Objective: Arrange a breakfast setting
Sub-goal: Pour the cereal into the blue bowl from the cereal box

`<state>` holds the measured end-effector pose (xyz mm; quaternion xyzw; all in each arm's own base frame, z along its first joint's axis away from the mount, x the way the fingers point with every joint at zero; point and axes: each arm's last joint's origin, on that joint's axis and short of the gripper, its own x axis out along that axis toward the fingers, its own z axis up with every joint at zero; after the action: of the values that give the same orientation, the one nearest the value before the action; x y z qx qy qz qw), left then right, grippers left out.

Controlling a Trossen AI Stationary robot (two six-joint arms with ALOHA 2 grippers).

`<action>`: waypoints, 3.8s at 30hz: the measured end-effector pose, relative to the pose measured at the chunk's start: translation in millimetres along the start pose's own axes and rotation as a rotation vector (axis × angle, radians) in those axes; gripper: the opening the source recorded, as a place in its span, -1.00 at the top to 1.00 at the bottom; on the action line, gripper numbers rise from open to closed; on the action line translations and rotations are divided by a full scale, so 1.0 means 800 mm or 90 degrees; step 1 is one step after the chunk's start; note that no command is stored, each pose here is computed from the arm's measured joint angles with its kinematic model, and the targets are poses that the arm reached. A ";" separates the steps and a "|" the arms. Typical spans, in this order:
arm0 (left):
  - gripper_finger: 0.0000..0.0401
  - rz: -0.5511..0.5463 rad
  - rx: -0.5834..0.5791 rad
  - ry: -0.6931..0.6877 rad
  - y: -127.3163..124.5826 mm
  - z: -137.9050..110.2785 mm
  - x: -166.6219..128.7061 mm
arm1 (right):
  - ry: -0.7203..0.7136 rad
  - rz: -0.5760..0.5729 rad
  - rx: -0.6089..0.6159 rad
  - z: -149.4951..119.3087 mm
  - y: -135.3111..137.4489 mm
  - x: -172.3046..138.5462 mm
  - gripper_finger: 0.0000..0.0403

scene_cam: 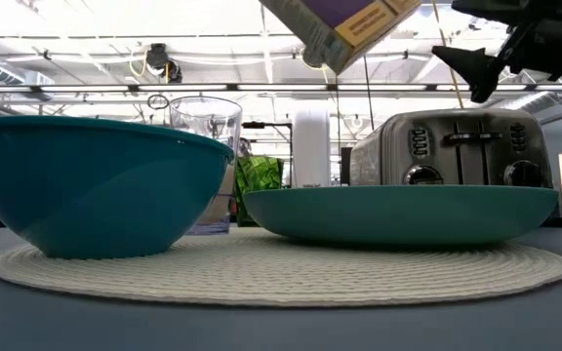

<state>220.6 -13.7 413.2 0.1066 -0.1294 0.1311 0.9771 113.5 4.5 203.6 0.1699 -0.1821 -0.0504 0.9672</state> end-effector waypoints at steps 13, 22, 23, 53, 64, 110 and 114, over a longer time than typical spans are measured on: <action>0.99 -0.035 -0.023 -0.028 -0.016 0.009 -0.006 | 0.014 0.034 -0.029 -0.015 0.004 0.022 -0.58; 0.99 -0.040 -0.030 -0.041 -0.018 0.012 -0.008 | 0.077 0.053 -0.096 -0.023 0.012 0.054 -0.58; 0.99 -0.040 -0.030 -0.041 -0.018 0.012 -0.008 | 0.080 0.052 -0.097 -0.024 0.013 0.057 -0.58; 0.99 -0.040 -0.031 -0.043 -0.019 0.013 -0.008 | -0.031 0.074 -0.114 -0.017 0.036 0.133 -0.58; 0.99 -0.040 -0.022 -0.042 -0.018 0.013 -0.008 | -0.043 0.076 -0.115 -0.012 0.039 0.142 -0.44; 0.17 -0.044 -0.076 -0.028 -0.012 0.018 -0.018 | -0.061 0.075 -0.146 -0.006 0.041 0.140 -0.03; 0.16 -0.046 -0.074 -0.022 -0.006 0.023 -0.028 | -0.063 0.071 -0.156 -0.005 0.039 0.133 -0.03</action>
<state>196.6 -27.6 423.1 0.0566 -0.1496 0.0864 0.9833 214.4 17.7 246.6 0.0376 -0.2310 -0.0267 0.9719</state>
